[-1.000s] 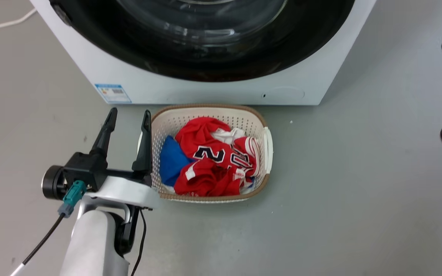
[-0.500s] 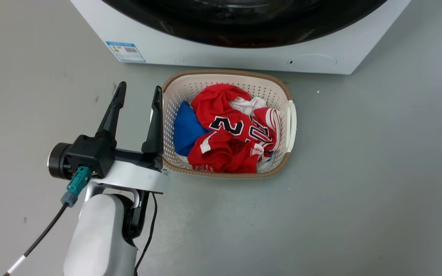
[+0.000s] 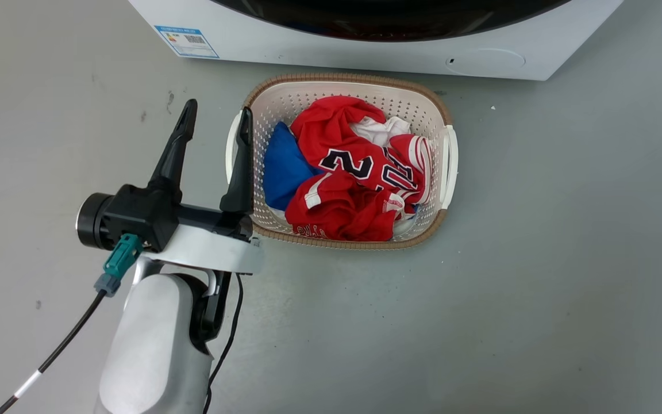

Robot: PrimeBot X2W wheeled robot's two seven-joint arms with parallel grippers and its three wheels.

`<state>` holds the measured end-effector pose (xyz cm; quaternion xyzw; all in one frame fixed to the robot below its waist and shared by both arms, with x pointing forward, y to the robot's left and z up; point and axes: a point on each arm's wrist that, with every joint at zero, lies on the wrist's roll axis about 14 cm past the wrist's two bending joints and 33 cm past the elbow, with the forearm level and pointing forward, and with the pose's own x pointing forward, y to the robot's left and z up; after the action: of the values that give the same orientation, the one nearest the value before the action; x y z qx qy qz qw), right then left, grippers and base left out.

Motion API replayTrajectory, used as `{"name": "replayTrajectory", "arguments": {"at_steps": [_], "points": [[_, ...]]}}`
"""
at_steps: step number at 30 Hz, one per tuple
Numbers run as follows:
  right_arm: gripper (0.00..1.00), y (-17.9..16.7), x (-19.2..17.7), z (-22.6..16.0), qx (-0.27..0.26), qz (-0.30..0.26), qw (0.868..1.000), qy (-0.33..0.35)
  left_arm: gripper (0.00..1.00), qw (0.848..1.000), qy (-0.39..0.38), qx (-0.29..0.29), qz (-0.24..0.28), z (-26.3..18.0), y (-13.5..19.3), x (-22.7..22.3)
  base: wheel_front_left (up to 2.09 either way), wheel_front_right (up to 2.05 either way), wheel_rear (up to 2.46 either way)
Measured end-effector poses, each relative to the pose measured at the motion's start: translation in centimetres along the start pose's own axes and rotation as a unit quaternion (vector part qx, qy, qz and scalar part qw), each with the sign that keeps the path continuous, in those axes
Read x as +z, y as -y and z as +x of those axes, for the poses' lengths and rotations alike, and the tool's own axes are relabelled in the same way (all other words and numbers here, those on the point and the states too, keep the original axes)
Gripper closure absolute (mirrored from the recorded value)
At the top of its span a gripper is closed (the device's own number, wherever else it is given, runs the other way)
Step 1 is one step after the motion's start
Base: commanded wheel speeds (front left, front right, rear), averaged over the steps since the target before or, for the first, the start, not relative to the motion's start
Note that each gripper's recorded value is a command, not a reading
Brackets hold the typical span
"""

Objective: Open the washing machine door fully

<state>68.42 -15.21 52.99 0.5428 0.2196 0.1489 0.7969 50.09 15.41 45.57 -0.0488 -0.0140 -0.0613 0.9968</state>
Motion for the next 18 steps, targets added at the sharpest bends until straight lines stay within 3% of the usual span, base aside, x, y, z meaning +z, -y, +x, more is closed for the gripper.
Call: {"name": "replayTrajectory", "arguments": {"at_steps": [8,18], "points": [[1.0,0.1,-1.1,-0.6,-0.007,-0.027,0.998,-0.06,0.0,1.0,0.003,-0.003,-0.002,0.3,0.4,0.1,0.0,0.0,0.0],[1.0,-0.2,-4.3,-4.0,-0.001,-0.027,0.991,-0.132,0.0,1.0,0.014,-0.009,-0.004,-0.4,1.1,1.6,0.0,0.0,0.0]]}}
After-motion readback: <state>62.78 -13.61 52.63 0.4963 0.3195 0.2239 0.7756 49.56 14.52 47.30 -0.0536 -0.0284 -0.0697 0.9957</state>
